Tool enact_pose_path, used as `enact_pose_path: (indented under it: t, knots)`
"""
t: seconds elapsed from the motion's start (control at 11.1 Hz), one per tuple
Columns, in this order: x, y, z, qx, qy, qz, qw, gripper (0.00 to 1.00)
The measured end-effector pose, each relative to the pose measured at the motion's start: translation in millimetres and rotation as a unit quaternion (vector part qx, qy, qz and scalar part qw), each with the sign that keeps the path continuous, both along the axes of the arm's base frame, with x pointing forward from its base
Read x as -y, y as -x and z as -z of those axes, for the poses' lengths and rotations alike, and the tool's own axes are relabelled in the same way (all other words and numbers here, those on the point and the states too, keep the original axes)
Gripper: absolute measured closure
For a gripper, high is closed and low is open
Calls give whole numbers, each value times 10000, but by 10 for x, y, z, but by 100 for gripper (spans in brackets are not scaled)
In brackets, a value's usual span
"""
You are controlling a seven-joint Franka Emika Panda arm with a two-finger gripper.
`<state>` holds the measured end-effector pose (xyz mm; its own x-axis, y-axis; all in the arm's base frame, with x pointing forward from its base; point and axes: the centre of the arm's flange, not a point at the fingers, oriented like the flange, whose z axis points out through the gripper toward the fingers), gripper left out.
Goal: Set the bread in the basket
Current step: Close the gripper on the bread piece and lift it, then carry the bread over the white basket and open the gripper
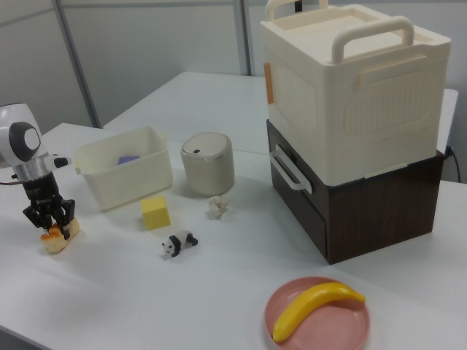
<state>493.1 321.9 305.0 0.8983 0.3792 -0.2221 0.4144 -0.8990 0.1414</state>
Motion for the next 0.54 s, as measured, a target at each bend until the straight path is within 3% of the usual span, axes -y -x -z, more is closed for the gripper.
enact_pose_path:
  t: [0.27,0.36,0.54]
  knots:
    - [49,-110,-381,-46,10,-134,9999,72]
    - [78,-211,-718,-184,-226,-77,9995,73]
    - [290,-541,-1482,-3,-859,274,9959,77]
